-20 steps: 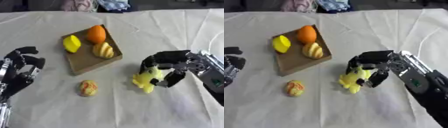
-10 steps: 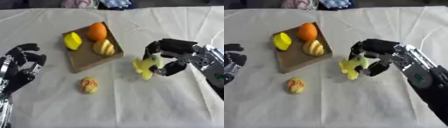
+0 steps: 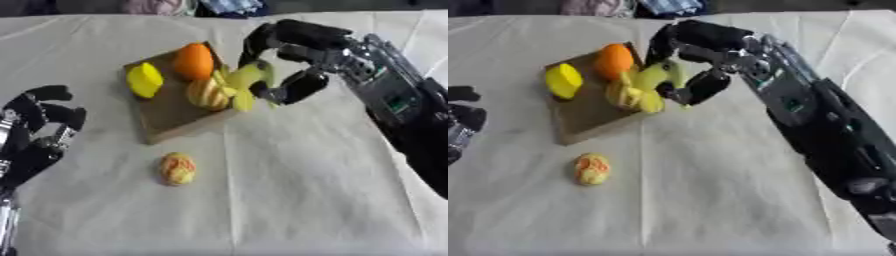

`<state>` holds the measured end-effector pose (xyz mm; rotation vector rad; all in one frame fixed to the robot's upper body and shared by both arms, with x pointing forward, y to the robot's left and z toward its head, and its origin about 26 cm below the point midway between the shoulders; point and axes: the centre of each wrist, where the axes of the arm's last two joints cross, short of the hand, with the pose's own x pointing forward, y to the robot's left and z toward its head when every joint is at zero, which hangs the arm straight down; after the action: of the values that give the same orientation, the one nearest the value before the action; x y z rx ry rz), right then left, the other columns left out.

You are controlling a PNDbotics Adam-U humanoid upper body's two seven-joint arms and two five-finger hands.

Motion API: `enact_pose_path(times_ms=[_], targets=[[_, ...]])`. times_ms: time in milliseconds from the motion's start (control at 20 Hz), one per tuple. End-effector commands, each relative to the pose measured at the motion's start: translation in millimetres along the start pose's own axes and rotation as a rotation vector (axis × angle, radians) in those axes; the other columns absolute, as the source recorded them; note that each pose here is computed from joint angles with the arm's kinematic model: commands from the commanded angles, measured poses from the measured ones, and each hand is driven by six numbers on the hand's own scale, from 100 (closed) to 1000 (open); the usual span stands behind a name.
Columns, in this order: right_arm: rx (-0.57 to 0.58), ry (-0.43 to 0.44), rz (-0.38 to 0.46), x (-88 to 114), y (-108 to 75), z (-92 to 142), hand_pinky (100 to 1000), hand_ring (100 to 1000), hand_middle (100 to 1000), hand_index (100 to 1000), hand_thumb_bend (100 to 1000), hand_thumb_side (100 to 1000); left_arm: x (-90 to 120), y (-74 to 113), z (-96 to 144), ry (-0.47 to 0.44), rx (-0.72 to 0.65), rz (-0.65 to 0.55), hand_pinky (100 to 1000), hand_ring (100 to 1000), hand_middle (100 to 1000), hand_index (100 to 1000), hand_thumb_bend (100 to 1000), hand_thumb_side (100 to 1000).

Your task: Pick up objects on the table and place them in the box.

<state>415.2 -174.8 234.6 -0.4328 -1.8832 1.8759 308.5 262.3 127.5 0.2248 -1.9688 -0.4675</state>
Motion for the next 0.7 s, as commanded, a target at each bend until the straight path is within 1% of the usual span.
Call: enact_pose_path(times_ms=[50,200,350,450,550,600,700], targets=[[0.033,0.064,-0.021,-17.6,5.6,-21.5,687,616,458,507,100,100,9.3,3.0,-3.5,-0.042,0.000,-0.006,670,626,677,781,444,471],[0.008,0.180,-0.051,-37.4,20.4,-37.8,684,621,464,513,100,100,10.1,1.4,-4.2,-0.046,-0.005,0.001,670,624,677,781,445,470],[-0.076,0.315,-0.067,-52.1,34.3,-45.5,680,623,473,523,100,100,10.9,-0.4,-4.8,-0.051,-0.013,0.007,670,619,676,782,445,471],[-0.141,0.382,-0.059,-55.7,39.7,-50.1,679,626,488,541,107,100,10.9,-1.0,-4.8,-0.051,-0.016,0.009,670,618,676,782,445,471],[-0.200,0.425,-0.043,-55.6,41.9,-54.8,678,629,500,556,138,100,11.3,-1.9,-5.3,-0.054,-0.020,0.012,670,617,676,782,446,470],[-0.221,0.436,-0.035,-54.9,42.8,-56.8,680,635,515,579,164,100,11.5,-2.2,-5.5,-0.055,-0.021,0.013,670,617,676,782,447,470],[-0.250,0.436,-0.014,-51.4,42.1,-61.4,683,641,529,597,186,130,11.9,-2.6,-5.8,-0.058,-0.024,0.014,670,617,676,782,447,471]])
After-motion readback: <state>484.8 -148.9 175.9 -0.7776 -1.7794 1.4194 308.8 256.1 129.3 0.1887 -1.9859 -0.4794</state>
